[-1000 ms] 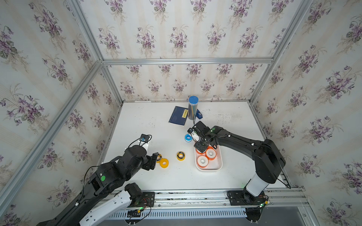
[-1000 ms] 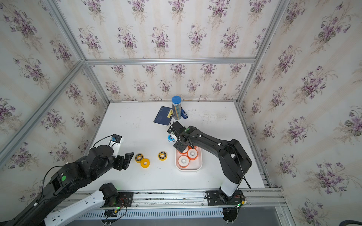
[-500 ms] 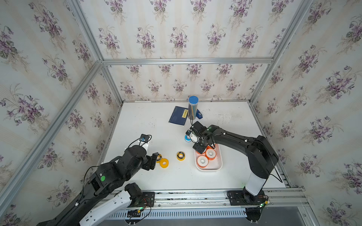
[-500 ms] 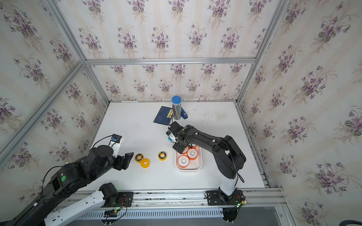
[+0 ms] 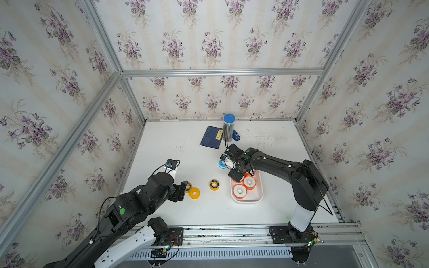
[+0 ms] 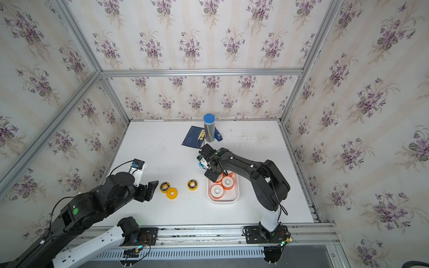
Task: Put the sealing tape into the storage box
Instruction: Place the sealing tape in the storage box.
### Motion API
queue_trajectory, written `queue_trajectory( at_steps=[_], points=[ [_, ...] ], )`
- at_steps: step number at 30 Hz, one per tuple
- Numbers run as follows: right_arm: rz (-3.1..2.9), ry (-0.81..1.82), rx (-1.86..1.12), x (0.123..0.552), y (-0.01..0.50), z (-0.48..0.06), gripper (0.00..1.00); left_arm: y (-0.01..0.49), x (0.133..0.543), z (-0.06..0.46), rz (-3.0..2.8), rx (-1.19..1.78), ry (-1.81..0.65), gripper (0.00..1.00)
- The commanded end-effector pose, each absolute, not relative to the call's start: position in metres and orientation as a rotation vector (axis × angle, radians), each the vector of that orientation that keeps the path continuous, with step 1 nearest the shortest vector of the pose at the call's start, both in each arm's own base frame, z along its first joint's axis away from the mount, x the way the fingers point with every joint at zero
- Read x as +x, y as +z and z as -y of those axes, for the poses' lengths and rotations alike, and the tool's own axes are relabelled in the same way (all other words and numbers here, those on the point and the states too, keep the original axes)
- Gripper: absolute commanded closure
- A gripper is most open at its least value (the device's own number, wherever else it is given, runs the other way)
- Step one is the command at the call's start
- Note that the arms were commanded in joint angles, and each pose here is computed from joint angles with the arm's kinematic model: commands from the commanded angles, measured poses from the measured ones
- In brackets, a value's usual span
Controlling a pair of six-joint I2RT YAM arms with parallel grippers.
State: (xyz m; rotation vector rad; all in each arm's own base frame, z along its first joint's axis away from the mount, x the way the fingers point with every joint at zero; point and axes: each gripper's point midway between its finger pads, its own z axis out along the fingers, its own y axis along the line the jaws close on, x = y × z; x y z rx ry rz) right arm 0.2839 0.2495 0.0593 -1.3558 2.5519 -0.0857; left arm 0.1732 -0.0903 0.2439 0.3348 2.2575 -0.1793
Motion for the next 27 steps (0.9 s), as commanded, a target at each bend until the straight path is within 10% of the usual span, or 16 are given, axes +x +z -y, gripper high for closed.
queue_trajectory(
  at_steps=[1, 27],
  points=[
    [-2.566, -0.083, -1.340, 0.281, 0.061, -0.248, 0.20, 0.247, 0.175, 0.089, -2.249, 0.323, -0.172, 0.14],
    [-2.526, -0.181, -1.215, 0.299, 0.080, -0.243, 0.18, 0.246, 0.175, 0.089, -2.253, 0.325, -0.170, 0.14]
  ],
)
